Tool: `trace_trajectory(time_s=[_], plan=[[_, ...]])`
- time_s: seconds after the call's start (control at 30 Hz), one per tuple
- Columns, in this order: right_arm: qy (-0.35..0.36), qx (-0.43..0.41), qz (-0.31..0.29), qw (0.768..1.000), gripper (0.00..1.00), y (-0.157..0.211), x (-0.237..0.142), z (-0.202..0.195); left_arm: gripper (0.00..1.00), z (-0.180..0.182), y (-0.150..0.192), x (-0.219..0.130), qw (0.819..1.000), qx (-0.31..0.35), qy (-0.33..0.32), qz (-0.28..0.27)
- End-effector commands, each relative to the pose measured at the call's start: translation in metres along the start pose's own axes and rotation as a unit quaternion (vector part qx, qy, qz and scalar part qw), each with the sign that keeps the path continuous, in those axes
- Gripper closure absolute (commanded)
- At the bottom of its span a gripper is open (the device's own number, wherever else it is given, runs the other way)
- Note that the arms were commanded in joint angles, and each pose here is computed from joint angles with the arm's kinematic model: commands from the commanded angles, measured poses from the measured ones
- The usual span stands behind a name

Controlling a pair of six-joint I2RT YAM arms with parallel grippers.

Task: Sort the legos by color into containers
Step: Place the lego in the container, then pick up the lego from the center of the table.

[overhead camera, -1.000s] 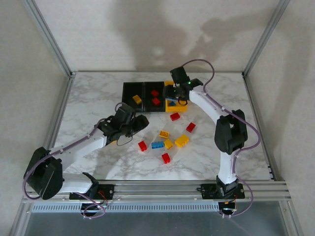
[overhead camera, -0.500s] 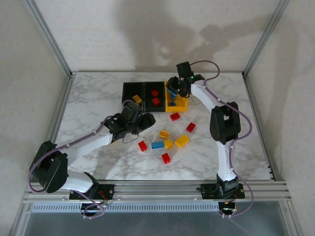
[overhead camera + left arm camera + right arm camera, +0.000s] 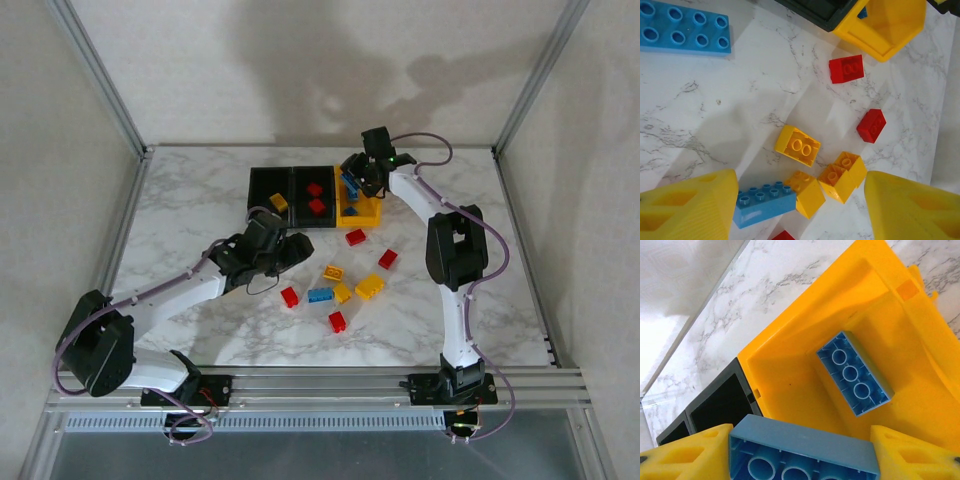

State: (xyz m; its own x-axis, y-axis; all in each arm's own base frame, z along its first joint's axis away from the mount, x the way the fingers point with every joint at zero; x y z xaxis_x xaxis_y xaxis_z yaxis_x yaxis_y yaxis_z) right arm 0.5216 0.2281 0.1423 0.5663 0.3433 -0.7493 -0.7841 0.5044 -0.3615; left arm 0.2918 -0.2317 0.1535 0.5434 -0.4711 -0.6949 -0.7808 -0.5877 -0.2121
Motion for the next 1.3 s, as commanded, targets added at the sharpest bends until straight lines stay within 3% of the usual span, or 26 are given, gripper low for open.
trace_trajectory(time_s=[0.0,0.43,0.73,0.93,1.1,1.27], plan=[[0.019,0.020,0.001,1.000,0.44,0.004,0.012,-0.013,0.32,-0.001,0.000,-0.005,1.000,0.012,0.006,-0.010],[0.017,0.030,0.008,0.999,0.27,0.007,0.019,-0.013,0.32,0.001,0.000,-0.006,1.000,0.011,0.003,-0.012],[0.000,0.030,0.001,1.000,0.25,0.002,0.012,-0.004,0.32,0.001,-0.001,-0.008,1.000,0.011,0.003,-0.014],[-0.039,0.005,-0.016,0.999,0.26,-0.005,-0.019,0.023,0.32,-0.001,-0.005,-0.011,1.000,0.012,0.003,-0.025],[-0.078,-0.052,-0.015,0.996,0.28,0.013,-0.057,0.046,0.32,0.000,-0.010,-0.013,0.999,0.021,-0.013,-0.035],[-0.079,-0.122,-0.008,0.989,0.29,0.047,-0.090,0.026,0.33,0.011,-0.013,-0.012,0.998,0.034,-0.045,-0.042]])
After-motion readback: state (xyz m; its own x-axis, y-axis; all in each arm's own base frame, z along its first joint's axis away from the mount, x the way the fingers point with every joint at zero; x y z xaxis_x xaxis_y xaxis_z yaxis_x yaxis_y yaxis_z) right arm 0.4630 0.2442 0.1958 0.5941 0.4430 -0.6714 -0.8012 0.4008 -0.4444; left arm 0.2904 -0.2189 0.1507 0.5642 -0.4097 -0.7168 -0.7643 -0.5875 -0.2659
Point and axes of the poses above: each hand's point on the last joint's axis, 136 mm out from that joint toward the fingers, its own x axis out along the fingers, its own z axis along the line the jaws close on, y = z × x, the point moved 2 cm from there along -x, back along the fingers, and after that the axes turned 9 degrees about -x, right-handed, at the moved point
